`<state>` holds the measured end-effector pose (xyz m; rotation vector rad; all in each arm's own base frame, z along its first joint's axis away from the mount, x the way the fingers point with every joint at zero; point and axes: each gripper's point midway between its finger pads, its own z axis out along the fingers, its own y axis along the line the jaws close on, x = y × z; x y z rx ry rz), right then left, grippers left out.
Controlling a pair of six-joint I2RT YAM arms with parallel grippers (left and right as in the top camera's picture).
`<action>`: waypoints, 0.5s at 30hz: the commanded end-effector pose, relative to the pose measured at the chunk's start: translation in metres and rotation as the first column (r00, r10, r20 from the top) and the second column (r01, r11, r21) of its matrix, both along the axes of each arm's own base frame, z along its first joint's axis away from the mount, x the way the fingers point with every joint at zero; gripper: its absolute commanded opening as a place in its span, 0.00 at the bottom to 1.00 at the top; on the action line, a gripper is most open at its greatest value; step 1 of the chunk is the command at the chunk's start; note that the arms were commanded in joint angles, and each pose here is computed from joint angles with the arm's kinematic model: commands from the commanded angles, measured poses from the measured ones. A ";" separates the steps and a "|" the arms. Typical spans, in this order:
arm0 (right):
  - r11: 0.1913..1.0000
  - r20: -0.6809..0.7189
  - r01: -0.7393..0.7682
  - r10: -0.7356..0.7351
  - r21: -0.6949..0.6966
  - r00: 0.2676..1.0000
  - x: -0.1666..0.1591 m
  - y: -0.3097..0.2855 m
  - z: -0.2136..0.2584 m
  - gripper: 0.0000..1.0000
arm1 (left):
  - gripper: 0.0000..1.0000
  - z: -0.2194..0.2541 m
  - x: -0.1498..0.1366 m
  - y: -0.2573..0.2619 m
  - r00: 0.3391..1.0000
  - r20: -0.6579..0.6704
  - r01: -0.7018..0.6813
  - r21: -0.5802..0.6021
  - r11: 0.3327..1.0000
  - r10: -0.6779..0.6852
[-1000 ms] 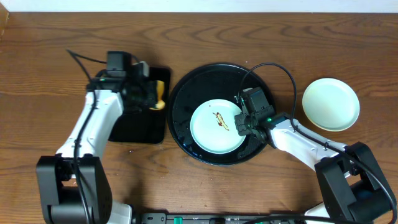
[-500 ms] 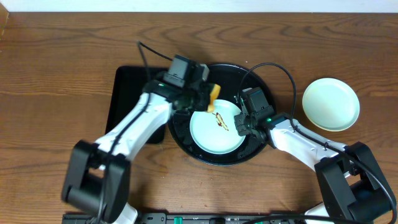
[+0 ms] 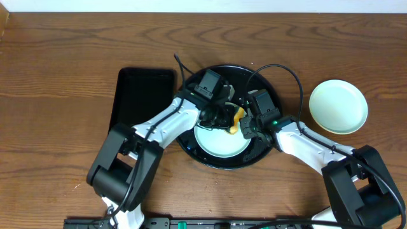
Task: Clean dirty plates on tray and stack at the side
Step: 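Scrub the sauce-smeared plate with the sponge in the left gripper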
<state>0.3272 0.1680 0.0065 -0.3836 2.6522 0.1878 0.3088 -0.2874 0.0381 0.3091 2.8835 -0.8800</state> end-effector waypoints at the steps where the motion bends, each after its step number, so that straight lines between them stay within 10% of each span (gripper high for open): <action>1: 0.998 -0.073 -0.058 0.055 -0.037 0.996 -0.020 0.001 -0.022 0.01 | 0.08 -0.001 -0.001 -0.010 1.000 -0.025 -0.002 -0.018 1.000 0.002; 8: 0.998 -0.075 -0.058 0.055 -0.037 0.996 -0.020 0.001 -0.023 0.01 | 0.07 -0.028 -0.008 -0.006 0.998 -0.069 0.004 0.037 0.999 -0.002; 15: 0.997 -0.089 -0.059 0.055 -0.045 0.995 -0.023 -0.001 -0.024 0.01 | 0.07 -0.043 0.033 0.063 0.980 0.145 -0.182 0.365 0.913 0.138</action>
